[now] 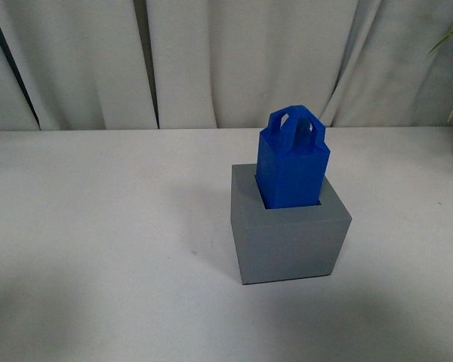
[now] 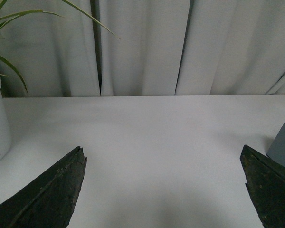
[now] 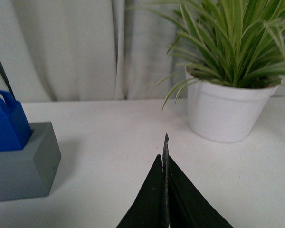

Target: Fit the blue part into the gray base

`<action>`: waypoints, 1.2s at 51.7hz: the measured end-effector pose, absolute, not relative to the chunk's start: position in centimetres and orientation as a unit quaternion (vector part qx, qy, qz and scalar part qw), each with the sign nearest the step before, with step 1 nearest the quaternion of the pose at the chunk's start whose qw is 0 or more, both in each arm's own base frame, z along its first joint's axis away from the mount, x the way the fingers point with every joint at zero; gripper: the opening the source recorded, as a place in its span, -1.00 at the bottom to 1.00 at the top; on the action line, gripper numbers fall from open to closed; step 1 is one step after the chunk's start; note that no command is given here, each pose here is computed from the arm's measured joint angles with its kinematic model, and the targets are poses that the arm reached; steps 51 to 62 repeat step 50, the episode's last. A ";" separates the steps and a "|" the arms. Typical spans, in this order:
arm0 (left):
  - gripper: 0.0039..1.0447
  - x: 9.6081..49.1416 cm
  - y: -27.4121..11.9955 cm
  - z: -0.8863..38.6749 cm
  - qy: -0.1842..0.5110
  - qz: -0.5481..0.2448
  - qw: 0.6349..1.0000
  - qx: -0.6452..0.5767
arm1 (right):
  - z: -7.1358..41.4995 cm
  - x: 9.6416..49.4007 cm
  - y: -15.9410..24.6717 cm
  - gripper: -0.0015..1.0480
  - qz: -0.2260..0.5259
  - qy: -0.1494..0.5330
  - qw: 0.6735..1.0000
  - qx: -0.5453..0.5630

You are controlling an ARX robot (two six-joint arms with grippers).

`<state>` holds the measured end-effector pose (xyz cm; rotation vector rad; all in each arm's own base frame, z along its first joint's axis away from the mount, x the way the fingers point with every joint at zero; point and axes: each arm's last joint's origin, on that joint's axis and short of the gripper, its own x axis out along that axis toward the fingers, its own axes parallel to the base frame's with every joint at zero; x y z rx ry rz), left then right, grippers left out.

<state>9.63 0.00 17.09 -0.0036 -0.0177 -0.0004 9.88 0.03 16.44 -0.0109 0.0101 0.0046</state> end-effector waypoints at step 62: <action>0.89 9.6 0.0 17.1 -0.009 0.000 1.000 -0.002 | 16.5 9.8 0.0 0.86 0.002 -0.002 1.000 -0.005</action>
